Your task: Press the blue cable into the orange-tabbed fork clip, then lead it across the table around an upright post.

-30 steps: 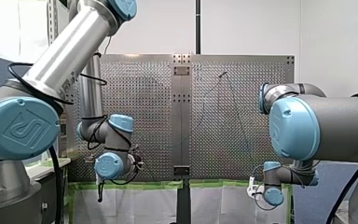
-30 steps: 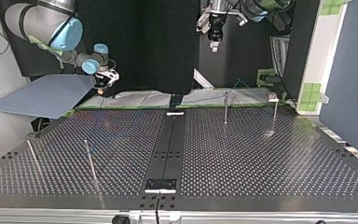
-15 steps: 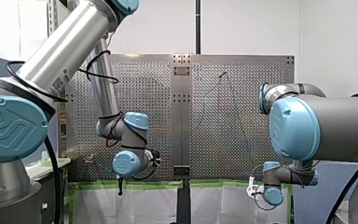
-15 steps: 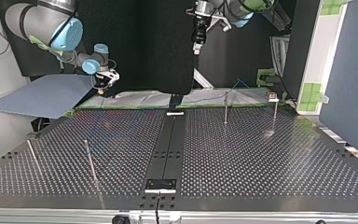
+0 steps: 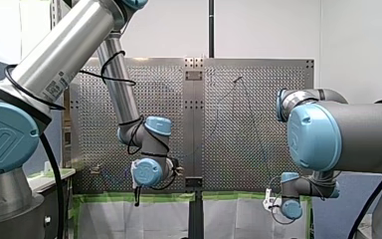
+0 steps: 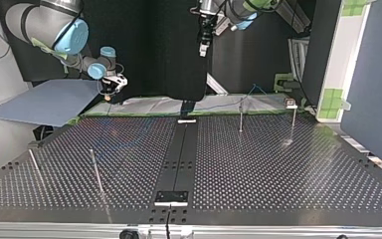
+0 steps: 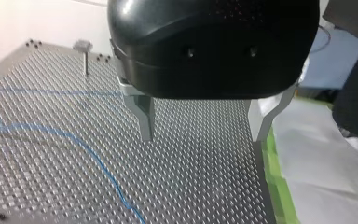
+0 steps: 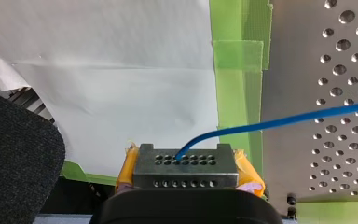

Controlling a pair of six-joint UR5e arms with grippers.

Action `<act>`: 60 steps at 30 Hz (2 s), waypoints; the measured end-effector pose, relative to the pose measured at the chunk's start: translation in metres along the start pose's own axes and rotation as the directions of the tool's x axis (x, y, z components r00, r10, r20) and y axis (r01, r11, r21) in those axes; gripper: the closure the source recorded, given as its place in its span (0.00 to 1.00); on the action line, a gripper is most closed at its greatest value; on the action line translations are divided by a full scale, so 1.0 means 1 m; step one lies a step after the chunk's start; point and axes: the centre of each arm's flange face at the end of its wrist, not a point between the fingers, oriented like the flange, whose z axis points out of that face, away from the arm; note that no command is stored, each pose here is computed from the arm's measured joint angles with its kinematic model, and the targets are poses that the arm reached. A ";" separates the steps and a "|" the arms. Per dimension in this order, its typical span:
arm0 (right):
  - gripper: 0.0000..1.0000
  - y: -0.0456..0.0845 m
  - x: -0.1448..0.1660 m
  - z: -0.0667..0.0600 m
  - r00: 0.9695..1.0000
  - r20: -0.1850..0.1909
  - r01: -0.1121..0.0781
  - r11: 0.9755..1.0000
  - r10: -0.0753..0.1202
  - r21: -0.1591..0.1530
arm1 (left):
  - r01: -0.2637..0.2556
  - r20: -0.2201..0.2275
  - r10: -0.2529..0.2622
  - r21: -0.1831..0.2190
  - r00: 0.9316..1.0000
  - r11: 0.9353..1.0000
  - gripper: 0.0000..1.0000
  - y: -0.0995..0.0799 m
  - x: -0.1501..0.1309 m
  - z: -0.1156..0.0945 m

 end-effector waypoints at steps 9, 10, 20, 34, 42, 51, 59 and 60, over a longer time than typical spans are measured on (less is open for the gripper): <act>1.00 0.000 -0.001 0.000 1.000 0.002 0.000 1.000 0.000 0.000 | -0.017 -0.014 0.016 -0.070 1.000 0.997 0.00 0.012 0.000 0.002; 1.00 0.001 -0.001 0.000 1.000 0.003 0.000 1.000 0.000 -0.001 | -0.016 -0.013 0.015 -0.071 1.000 0.997 0.00 0.012 0.000 0.002; 1.00 0.003 0.000 0.000 1.000 0.004 -0.002 1.000 0.002 -0.005 | -0.018 -0.001 0.018 -0.070 1.000 0.997 0.00 0.012 -0.002 0.006; 1.00 0.003 -0.001 0.000 1.000 0.004 -0.002 1.000 0.002 -0.005 | -0.018 0.000 0.018 -0.071 1.000 0.997 0.00 0.012 -0.002 0.006; 1.00 0.003 0.000 0.000 1.000 0.003 -0.002 1.000 0.002 -0.005 | -0.018 0.000 0.018 -0.071 1.000 0.997 0.00 0.012 -0.002 0.006; 1.00 0.003 -0.001 0.000 1.000 0.004 -0.002 1.000 0.002 -0.005 | -0.018 0.000 0.018 -0.071 1.000 0.997 0.00 0.012 -0.002 0.006; 1.00 0.003 -0.001 0.000 1.000 0.004 -0.002 1.000 0.002 -0.005 | -0.018 0.000 0.018 -0.071 1.000 0.997 0.00 0.012 -0.002 0.006; 1.00 0.003 -0.001 0.000 1.000 0.004 -0.002 1.000 0.002 -0.005 | -0.018 0.000 0.018 -0.071 1.000 0.997 0.00 0.012 -0.002 0.006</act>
